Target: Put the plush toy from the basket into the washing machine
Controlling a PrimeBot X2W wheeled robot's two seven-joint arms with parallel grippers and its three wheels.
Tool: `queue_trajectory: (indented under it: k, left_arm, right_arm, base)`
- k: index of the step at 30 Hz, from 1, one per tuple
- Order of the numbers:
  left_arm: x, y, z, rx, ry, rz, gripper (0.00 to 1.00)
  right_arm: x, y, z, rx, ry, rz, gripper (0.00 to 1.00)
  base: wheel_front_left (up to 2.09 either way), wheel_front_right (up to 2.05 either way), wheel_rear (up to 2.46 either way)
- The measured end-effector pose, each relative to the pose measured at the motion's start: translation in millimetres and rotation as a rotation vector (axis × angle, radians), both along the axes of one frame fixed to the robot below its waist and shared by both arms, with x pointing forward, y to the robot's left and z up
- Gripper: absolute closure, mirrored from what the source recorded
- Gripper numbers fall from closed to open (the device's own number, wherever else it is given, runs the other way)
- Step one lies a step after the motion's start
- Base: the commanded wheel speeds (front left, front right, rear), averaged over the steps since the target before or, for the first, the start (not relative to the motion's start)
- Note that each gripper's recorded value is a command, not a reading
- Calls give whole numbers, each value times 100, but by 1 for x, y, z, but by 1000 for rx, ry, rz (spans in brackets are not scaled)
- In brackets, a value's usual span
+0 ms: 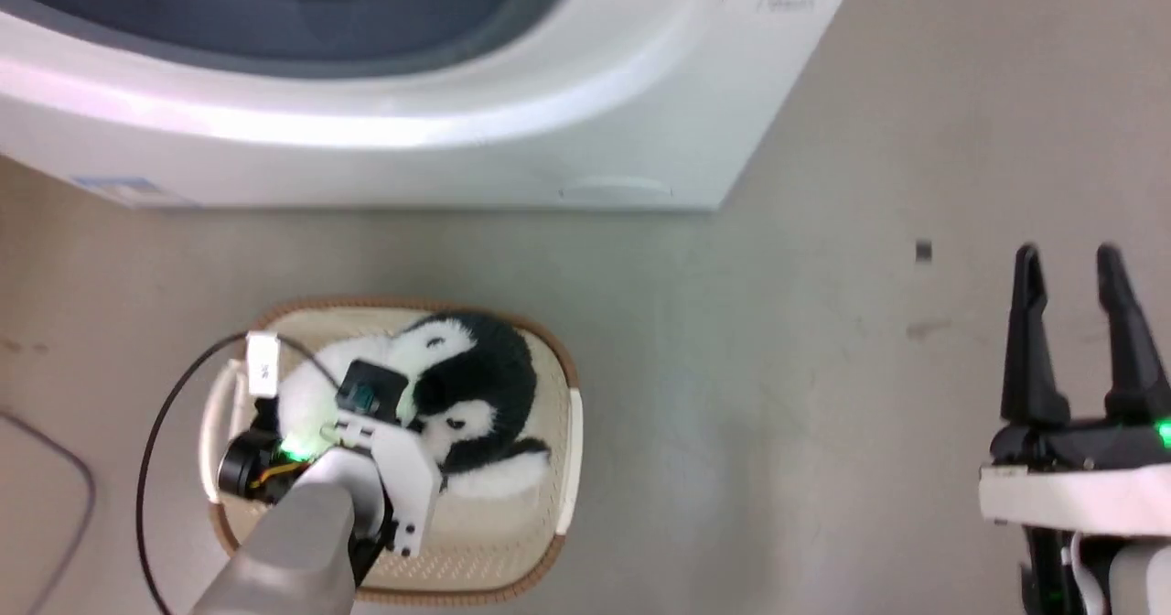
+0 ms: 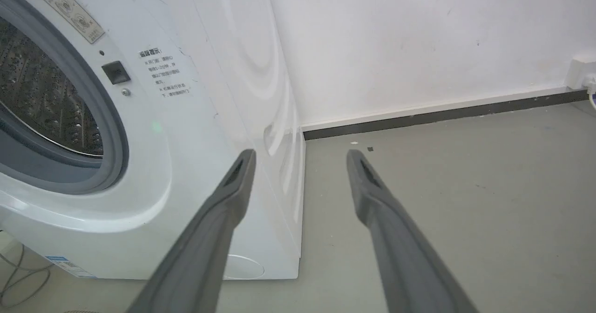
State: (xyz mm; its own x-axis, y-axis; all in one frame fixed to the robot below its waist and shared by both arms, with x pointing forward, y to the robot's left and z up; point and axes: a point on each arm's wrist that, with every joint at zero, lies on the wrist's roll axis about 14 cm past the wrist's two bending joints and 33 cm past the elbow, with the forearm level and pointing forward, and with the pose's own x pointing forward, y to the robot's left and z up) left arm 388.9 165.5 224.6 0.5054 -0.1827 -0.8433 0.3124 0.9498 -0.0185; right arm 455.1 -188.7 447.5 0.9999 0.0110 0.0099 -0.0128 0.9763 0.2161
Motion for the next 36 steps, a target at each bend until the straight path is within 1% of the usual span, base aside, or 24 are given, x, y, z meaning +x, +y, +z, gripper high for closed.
queue_trajectory:
  k: [8,16,22,30,36]
  left_arm:
    - [3,10,49,-36,-178,69,100]
    - [23,16,104,-60,-378,117,100]
    - [45,23,157,-73,-578,148,100]
    - [72,23,207,-103,-764,185,100]
    - [98,23,220,-120,-826,208,100]
  right_arm:
    - [-25,9,31,10,-48,26,0]
    - [-46,21,54,20,-94,60,0]
    - [-58,24,66,24,-122,73,0]
    - [-64,19,66,26,-119,55,0]
    - [-59,10,58,27,-98,28,0]
  base:
    - [0,0,0]
    - [0,0,0]
    - [0,0,0]
    - [0,0,0]
    - [0,0,0]
